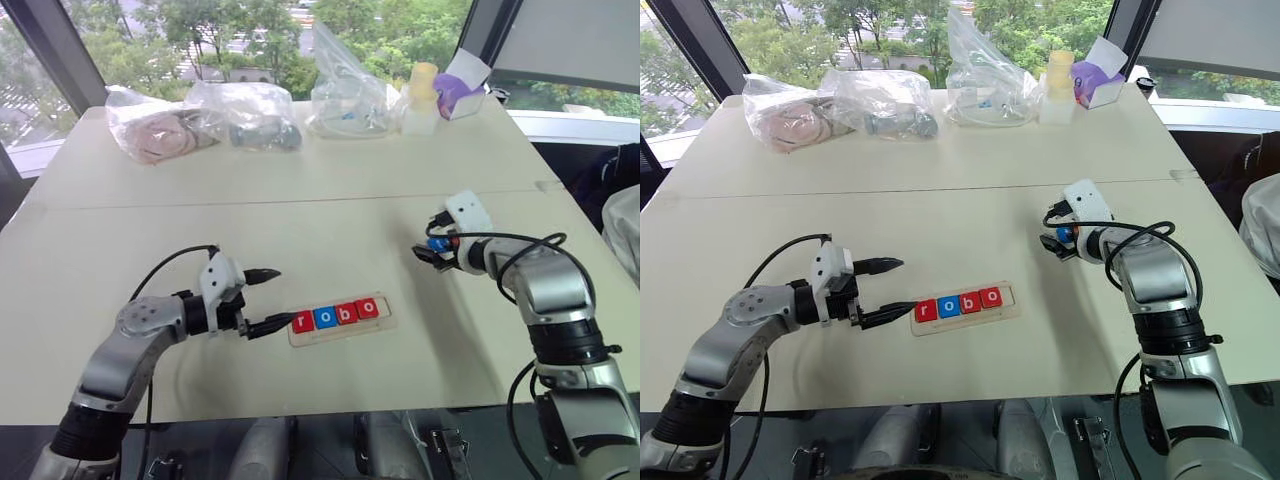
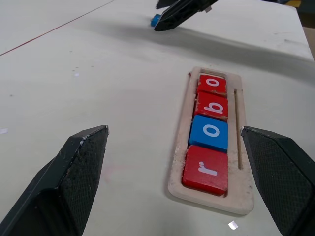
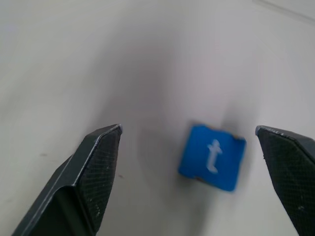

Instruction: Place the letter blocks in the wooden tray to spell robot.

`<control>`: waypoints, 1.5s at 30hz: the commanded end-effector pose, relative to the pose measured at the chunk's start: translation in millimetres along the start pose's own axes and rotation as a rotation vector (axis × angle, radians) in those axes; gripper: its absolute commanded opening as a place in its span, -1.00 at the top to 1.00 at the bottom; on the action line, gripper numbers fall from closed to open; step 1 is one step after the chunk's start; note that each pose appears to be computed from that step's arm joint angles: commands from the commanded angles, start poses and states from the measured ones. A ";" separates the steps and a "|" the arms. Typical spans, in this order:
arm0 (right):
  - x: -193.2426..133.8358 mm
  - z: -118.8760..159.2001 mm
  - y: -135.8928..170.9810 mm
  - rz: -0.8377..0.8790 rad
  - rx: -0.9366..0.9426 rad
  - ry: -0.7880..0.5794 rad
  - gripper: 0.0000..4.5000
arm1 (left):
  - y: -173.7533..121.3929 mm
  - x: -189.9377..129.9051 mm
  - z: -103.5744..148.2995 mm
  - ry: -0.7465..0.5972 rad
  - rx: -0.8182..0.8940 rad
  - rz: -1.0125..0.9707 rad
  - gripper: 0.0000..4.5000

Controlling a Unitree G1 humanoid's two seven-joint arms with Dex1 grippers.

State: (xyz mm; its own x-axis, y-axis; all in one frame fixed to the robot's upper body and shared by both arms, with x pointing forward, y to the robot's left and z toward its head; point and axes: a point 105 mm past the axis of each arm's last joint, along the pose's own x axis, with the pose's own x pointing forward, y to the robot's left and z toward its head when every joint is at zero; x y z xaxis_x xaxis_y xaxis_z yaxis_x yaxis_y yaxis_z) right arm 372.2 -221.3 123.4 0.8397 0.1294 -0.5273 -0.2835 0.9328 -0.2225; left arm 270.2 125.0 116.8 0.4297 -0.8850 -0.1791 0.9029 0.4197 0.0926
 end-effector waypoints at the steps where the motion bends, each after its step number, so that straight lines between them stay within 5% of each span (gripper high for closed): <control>1: -3.8 0.2 -16.7 -0.112 0.066 -0.002 -0.97 | -8.4 0.1 13.8 -0.038 0.027 -0.027 -1.00; 7: 1.9 -7.0 -7.7 -0.083 0.169 0.020 -0.87 | -12.4 -2.3 14.8 -0.041 0.027 -0.039 -1.00; 9: 4.9 -7.9 -1.6 -0.063 0.206 0.024 -0.60 | -12.8 -2.3 15.2 -0.042 0.031 -0.040 -1.00; 14: 7.4 -6.7 11.3 -0.041 0.196 0.022 0.49 | -12.1 -2.1 13.3 -0.044 0.031 -0.039 -1.00; 18: -1.7 -14.8 25.2 -0.015 0.199 0.052 0.49 | -11.9 -1.9 9.9 -0.043 0.026 -0.040 -1.00; 22: -41.3 -53.2 70.2 0.080 0.244 0.161 0.49 | -12.8 -3.1 3.8 -0.038 0.017 -0.044 -1.00; 31: -70.6 -61.1 90.5 0.120 0.254 0.089 0.49 | -18.0 -1.5 2.5 -0.044 0.003 -0.056 -1.00; 38: -75.0 -34.5 72.8 0.255 0.013 0.079 -0.99 | -13.2 6.6 10.2 -0.059 0.012 -0.049 -1.00; 45: -75.4 -29.0 55.1 0.614 -0.530 -0.038 -0.99 | -9.6 8.8 12.1 -0.061 0.018 -0.042 -1.00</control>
State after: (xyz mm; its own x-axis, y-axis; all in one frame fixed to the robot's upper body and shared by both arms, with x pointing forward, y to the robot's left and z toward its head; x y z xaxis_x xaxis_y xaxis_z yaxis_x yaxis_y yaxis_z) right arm 286.3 -195.1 130.3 0.5723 0.5055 -0.6457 -0.7857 0.5635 -0.2553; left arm 265.3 112.0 120.9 0.3915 -0.9098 -0.1378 0.9198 0.3826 0.0869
